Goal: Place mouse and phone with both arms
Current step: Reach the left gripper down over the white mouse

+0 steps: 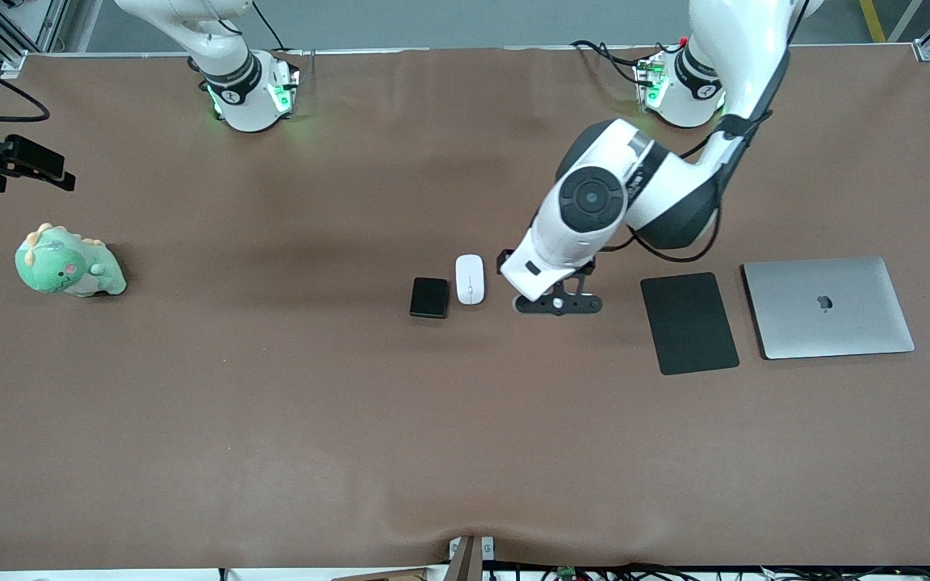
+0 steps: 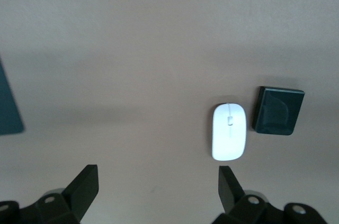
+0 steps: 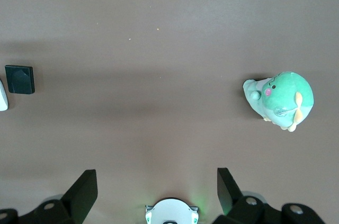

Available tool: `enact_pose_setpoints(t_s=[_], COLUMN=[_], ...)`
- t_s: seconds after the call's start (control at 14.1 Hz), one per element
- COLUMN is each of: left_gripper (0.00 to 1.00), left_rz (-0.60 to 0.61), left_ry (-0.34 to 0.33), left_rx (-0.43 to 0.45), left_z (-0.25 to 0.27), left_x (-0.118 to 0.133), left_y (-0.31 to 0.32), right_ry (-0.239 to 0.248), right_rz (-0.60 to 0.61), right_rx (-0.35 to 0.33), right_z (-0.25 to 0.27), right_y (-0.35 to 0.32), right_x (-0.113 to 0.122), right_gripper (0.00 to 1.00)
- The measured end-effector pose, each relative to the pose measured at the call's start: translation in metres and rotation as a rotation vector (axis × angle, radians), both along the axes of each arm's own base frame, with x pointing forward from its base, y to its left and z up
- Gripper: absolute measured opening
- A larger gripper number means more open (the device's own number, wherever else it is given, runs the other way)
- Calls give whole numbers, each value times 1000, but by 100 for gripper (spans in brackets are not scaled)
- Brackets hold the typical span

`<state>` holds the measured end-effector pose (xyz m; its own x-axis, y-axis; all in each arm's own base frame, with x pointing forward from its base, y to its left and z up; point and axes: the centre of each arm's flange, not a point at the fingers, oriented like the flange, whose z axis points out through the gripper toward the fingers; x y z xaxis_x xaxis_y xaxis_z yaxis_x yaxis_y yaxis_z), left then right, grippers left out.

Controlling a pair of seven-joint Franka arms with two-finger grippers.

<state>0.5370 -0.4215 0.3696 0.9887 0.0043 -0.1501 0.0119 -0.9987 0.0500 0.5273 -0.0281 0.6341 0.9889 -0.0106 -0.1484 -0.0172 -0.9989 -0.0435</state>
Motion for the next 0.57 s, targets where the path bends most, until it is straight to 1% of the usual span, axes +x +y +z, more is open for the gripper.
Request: enact_pose_setpoints(t_s=[0.14,0.28,0.57], left_gripper=[100,100,100], left_rz=[3,7,7], left_ry=[12,23,15], left_rx=[9,18,-10], left_z=[-17,-33,-71], left_x=[-14,-22,-33], left_y=[-19,-31,-56], right_ry=[7,12,17], right_rz=[1,-1,-7], right_rx=[11,21,26], right_z=[-4,-7,-10], right_y=[1,2,-1], right_x=[2,4,6], right_gripper=[100,100,100])
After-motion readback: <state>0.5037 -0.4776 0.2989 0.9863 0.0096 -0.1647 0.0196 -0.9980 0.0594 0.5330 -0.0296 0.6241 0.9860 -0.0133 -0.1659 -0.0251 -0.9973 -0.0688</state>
